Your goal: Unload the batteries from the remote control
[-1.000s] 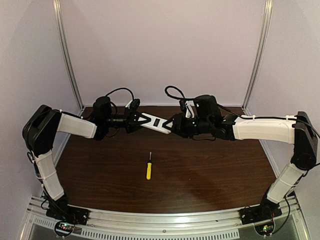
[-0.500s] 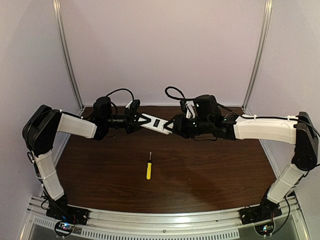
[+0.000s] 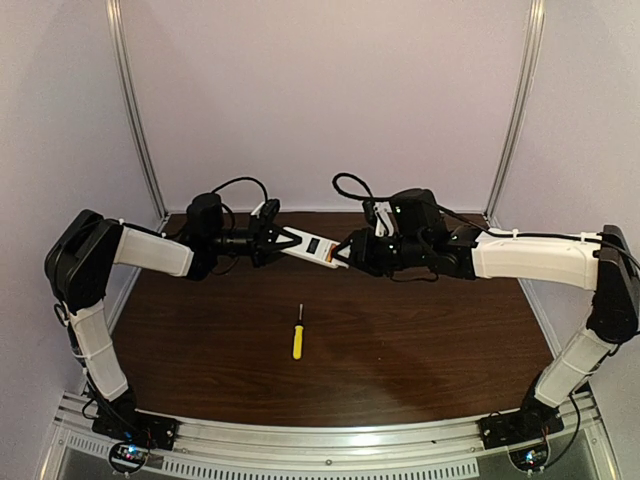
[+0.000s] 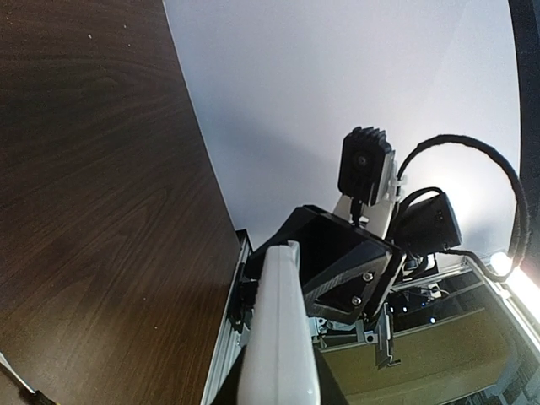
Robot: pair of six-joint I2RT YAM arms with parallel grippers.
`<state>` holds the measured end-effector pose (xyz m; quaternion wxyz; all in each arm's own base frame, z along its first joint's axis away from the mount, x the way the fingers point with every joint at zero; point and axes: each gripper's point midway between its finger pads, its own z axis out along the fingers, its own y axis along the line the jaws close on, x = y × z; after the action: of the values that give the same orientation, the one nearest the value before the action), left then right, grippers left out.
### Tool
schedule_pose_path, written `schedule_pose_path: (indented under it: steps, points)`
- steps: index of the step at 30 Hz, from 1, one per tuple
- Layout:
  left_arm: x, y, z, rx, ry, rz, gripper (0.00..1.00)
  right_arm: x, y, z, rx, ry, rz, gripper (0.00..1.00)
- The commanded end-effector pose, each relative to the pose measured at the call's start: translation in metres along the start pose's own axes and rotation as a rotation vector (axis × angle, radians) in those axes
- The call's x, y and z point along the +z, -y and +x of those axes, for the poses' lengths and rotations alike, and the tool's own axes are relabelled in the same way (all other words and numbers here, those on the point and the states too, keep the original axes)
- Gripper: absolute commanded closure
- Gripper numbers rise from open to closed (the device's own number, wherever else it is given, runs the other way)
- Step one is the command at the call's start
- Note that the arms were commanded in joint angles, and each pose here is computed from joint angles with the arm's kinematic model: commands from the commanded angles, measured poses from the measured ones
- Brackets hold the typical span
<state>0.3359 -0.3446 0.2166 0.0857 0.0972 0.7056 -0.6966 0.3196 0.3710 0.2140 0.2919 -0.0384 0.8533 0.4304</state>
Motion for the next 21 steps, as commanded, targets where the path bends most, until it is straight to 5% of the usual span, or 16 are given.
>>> schedule_pose_path:
  steps: [1,21]
  points:
    - [-0.002,0.036,-0.008,0.116,0.008,0.061,1.00,0.005,0.004,0.008,0.016,-0.025,-0.005,0.54]
    - [-0.001,0.037,-0.008,0.118,0.004,0.062,1.00,-0.015,0.024,0.014,-0.018,-0.018,0.094,0.70]
